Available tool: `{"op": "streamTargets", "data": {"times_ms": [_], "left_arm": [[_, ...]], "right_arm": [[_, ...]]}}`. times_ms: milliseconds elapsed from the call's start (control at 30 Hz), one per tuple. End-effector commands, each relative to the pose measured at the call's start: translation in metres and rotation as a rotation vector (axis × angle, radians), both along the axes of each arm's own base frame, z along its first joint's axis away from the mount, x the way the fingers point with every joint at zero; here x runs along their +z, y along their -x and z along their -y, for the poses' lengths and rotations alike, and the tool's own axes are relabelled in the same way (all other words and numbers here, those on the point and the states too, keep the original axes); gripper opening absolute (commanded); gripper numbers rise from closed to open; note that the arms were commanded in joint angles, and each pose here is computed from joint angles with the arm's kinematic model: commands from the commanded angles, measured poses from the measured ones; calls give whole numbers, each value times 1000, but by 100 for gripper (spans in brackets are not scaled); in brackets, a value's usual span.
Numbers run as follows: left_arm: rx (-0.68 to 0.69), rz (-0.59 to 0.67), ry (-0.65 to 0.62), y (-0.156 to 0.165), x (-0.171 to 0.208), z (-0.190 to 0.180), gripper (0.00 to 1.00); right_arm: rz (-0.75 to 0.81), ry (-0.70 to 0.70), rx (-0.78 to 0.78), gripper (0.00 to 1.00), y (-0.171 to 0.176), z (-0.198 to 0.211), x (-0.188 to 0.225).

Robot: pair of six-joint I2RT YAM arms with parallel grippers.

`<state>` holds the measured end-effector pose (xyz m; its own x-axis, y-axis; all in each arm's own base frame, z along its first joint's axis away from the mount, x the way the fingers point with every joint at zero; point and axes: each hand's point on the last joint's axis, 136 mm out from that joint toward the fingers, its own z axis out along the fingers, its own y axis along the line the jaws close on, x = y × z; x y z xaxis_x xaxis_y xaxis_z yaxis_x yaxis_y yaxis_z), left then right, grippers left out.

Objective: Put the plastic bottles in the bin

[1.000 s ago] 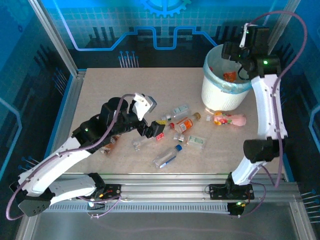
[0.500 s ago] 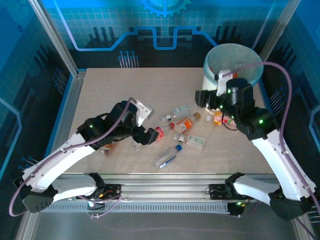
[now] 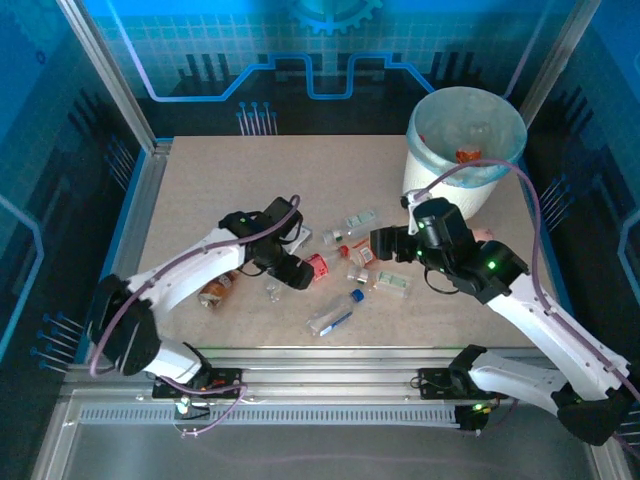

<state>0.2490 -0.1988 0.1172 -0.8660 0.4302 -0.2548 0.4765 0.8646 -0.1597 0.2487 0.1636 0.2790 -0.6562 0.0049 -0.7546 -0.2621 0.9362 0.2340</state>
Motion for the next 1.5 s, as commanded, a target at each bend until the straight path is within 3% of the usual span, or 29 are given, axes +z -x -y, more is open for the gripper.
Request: {"op": "streamTargets", "data": {"times_ms": [0, 400, 800, 1000, 1167, 1467], "left_arm": [[-57, -61, 9, -2, -18, 7, 85], [-28, -202, -158, -9, -76, -4, 82], [-31, -204, -151, -14, -74, 0, 62], [-43, -155, -156, -6, -46, -10, 60], [-110, -111, -72, 12, -9, -10, 60], [-127, 156, 159, 18, 78, 0, 52]], "right_arm": [[31, -3, -47, 85, 7, 13, 6], [40, 27, -86, 86, 14, 30, -7], [37, 49, -78, 87, 15, 32, -10], [38, 25, -80, 87, 17, 32, -5], [37, 6, -73, 87, 17, 28, 0], [5, -78, -36, 85, 18, 11, 2]]}}
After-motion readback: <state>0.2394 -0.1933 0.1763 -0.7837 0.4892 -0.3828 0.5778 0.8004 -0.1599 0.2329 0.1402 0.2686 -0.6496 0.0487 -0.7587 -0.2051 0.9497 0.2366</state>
